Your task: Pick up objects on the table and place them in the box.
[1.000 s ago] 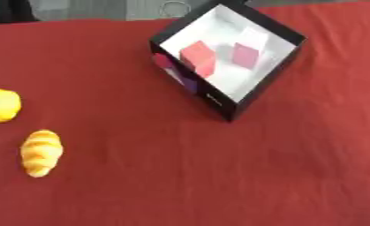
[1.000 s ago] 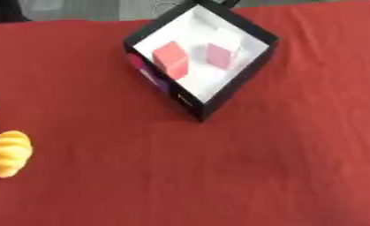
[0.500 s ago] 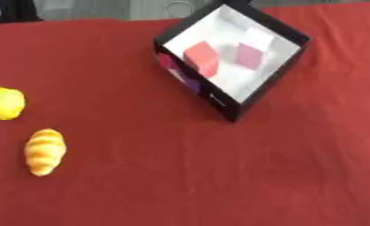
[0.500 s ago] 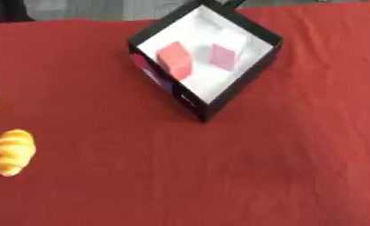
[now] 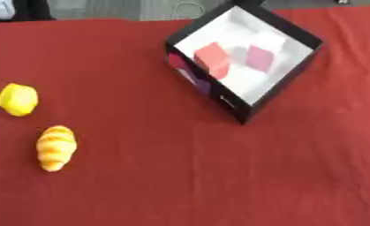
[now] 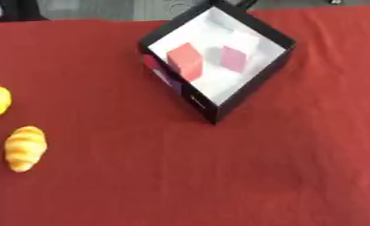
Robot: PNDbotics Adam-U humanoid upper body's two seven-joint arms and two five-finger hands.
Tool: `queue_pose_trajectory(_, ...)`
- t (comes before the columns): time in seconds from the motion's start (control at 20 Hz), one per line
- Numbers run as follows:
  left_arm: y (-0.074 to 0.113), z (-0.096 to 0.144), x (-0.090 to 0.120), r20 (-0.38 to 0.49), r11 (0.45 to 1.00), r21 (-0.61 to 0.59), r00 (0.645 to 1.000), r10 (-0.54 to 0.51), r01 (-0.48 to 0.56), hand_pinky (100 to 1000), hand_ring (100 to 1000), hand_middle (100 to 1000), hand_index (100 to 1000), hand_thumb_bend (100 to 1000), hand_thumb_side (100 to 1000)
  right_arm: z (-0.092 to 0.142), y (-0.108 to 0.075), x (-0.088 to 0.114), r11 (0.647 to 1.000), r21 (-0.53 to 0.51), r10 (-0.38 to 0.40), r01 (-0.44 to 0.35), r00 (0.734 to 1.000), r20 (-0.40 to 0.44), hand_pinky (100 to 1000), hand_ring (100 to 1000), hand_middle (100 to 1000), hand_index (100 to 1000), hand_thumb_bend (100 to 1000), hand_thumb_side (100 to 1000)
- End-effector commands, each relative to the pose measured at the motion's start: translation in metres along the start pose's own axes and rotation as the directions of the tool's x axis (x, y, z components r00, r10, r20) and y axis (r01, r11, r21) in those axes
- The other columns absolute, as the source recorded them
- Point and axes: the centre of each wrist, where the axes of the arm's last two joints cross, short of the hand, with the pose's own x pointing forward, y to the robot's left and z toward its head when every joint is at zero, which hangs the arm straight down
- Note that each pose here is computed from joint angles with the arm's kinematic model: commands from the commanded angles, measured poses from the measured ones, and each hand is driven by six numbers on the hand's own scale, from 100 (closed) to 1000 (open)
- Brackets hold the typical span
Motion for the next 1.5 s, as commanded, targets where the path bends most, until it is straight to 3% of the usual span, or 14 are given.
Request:
queue_pose_trajectory(0.05,0.01,-0.002,-0.002,-0.017,0.999,-0.005,0.999,-0.037,0.037,792,773,688,863,338,490,-0.005,-0.003,0.006,1.0,0.012,0.022,-0.022,1.0,0.02,893,842,806,901,100,652)
queue_pose_trajectory(0.4,0.006,-0.014,-0.003,-0.038,0.998,0.057,0.999,-0.035,0.037,773,743,641,846,311,411,-0.005,-0.003,0.004,1.0,0.019,0.022,-0.023,1.0,0.014,894,842,805,901,100,658)
queue_pose_trajectory(0.5,0.004,-0.018,-0.003,-0.039,0.997,0.07,0.999,-0.03,0.032,771,739,633,844,306,416,-0.005,-0.002,0.003,1.0,0.021,0.022,-0.022,1.0,0.012,894,842,805,901,100,660)
queue_pose_trajectory(0.6,0.003,-0.022,-0.002,-0.034,0.997,0.072,0.999,-0.022,0.024,776,744,647,868,315,476,-0.005,-0.002,0.003,0.999,0.023,0.023,-0.023,1.0,0.01,895,841,804,901,100,662)
queue_pose_trajectory(0.85,0.005,-0.033,0.001,-0.02,0.997,0.071,1.0,-0.018,0.019,777,751,656,874,409,518,-0.006,-0.001,0.002,0.999,0.029,0.021,-0.021,1.0,0.008,896,841,803,901,100,667)
queue_pose_trajectory(0.9,0.006,-0.034,0.002,-0.019,0.997,0.075,1.0,-0.023,0.025,769,741,637,854,406,458,-0.006,-0.001,0.001,0.999,0.029,0.021,-0.021,1.0,0.007,896,841,803,901,100,669)
queue_pose_trajectory(1.0,0.007,-0.038,0.002,-0.025,0.995,0.094,0.999,-0.036,0.039,758,729,616,840,396,427,-0.005,-0.001,0.0,0.999,0.032,0.019,-0.019,1.0,0.001,896,841,803,901,100,673)
queue_pose_trajectory(1.2,0.005,-0.043,0.001,-0.044,0.987,0.152,0.998,-0.044,0.05,713,660,543,746,330,240,-0.005,0.0,0.0,0.999,0.033,0.017,-0.017,1.0,-0.005,896,841,802,901,100,675)
queue_pose_trajectory(1.35,0.003,-0.046,0.0,-0.043,0.982,0.182,0.998,-0.035,0.042,686,610,493,678,227,100,-0.005,-0.001,-0.001,0.999,0.031,0.016,-0.016,1.0,-0.007,896,841,802,902,100,678)
queue_pose_trajectory(1.5,0.005,-0.048,0.004,-0.013,0.98,0.196,1.0,-0.015,0.017,670,574,460,639,155,100,-0.005,-0.001,0.0,0.999,0.031,0.015,-0.015,1.0,-0.006,897,841,802,902,100,676)
